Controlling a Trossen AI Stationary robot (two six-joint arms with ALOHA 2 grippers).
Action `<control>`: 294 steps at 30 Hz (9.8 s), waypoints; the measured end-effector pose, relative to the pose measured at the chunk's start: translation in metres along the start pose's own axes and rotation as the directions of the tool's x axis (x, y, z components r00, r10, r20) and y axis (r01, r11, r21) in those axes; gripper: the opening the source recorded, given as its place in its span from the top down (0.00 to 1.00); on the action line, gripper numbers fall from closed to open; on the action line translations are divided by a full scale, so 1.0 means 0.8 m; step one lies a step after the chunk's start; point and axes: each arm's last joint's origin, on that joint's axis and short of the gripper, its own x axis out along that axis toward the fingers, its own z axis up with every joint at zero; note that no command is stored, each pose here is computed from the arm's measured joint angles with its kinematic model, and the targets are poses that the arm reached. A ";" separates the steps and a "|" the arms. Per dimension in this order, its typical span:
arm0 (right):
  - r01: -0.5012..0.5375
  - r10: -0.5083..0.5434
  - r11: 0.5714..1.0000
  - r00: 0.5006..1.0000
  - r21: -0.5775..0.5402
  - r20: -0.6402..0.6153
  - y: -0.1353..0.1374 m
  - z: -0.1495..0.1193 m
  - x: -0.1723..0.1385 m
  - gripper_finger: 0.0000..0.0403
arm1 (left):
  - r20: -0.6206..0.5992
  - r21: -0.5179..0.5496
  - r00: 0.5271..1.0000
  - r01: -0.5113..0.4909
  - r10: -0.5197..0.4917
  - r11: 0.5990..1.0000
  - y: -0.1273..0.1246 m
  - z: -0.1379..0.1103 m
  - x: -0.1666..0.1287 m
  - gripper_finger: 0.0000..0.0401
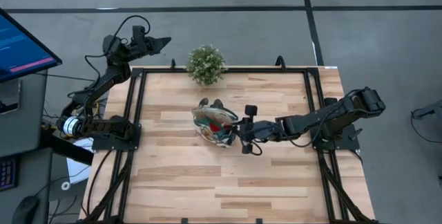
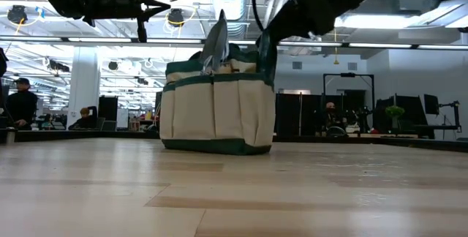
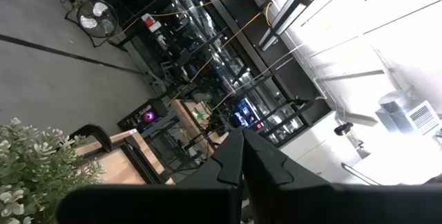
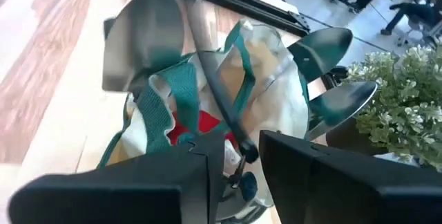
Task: Pick & Place Garden tools in Gardening bag
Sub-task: Put the green shear scissors into the white gardening bag, then return to Home Position
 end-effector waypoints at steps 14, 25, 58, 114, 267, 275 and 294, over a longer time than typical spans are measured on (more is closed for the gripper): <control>-0.086 0.083 0.995 0.995 -0.051 -0.055 0.005 -0.009 -0.001 0.74 | 0.001 0.001 1.000 0.000 0.000 1.000 0.000 0.000 0.000 0.98; -0.063 0.061 0.996 0.998 -0.062 -0.024 0.000 0.010 -0.004 0.45 | 0.002 0.002 1.000 0.001 -0.001 1.000 0.000 0.000 0.000 0.98; 0.130 -0.237 0.924 0.932 0.359 0.273 -0.196 0.061 -0.243 0.49 | -0.012 0.326 0.999 -0.027 0.033 0.945 -0.068 0.014 -0.059 0.99; -0.244 -0.310 0.736 0.708 0.632 0.634 -0.101 -0.183 -0.181 1.00 | -0.009 0.083 0.953 -0.302 0.304 0.950 0.010 -0.256 -0.069 1.00; -0.108 -0.240 0.692 0.898 0.714 0.368 -0.105 -0.230 -0.167 0.98 | -0.187 0.440 0.975 -0.030 0.124 0.897 0.001 -0.292 -0.111 0.96; -0.108 -0.240 0.692 0.898 0.714 0.368 -0.105 -0.230 -0.167 0.98 | -0.187 0.440 0.975 -0.030 0.124 0.897 0.001 -0.292 -0.111 0.96; -0.108 -0.240 0.692 0.898 0.714 0.368 -0.105 -0.230 -0.167 0.98 | -0.187 0.440 0.974 -0.030 0.124 0.897 0.001 -0.292 -0.111 0.96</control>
